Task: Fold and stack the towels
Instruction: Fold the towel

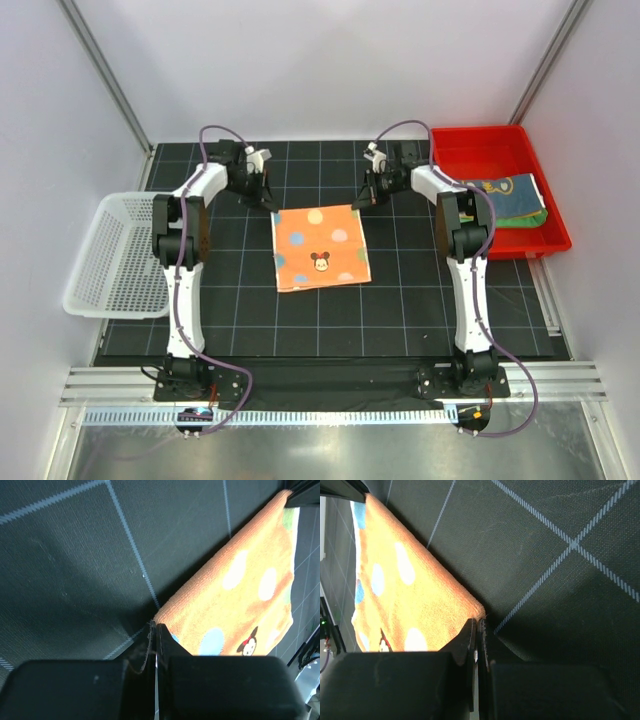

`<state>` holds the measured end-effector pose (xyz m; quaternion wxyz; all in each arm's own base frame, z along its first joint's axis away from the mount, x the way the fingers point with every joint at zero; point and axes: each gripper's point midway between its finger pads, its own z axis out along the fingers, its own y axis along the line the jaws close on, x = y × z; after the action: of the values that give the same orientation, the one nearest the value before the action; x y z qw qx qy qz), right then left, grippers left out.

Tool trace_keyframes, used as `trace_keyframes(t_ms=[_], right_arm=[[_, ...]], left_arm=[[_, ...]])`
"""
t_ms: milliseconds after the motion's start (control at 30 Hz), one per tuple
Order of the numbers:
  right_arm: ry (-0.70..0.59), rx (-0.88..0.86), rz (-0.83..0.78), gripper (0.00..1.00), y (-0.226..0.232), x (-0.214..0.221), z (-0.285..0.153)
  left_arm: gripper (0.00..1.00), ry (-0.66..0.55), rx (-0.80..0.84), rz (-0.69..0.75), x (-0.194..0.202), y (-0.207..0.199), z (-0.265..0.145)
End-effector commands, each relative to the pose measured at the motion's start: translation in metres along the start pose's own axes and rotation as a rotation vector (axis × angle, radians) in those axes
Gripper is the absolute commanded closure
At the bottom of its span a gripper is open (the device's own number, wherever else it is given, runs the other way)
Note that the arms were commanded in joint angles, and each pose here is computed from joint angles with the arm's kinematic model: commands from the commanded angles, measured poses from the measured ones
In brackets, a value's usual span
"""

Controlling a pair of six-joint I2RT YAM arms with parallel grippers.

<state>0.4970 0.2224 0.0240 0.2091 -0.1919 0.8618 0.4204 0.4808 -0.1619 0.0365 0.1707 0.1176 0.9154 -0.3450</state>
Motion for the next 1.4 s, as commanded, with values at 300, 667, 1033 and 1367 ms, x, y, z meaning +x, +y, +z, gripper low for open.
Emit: trace_keyframes(t_ms=[300,667,1033,1367], right_arm=[[-0.178,0.067,-0.193,0.99,0.035,-0.047,-0.044],[-0.276,0.074,-0.265,0.99,0.06,-0.044,-0.066],[-0.305,0.104,-0.245,0.99,0.075,-0.011,-0.082],[-0.315,0.087,-0.19,0.99,0.094,0.013,-0.092]], left_arm=[[1.0,-0.112,0.01,0.143,-0.031,-0.045,-0.042],[1.0,-0.128,-0.015,0.229,-0.021,-0.067,-0.048],[1.0,-0.168,-0.034,0.247,-0.008,-0.078,-0.067],[1.0,-0.189,-0.01,0.184,0.011,-0.089,-0.066]])
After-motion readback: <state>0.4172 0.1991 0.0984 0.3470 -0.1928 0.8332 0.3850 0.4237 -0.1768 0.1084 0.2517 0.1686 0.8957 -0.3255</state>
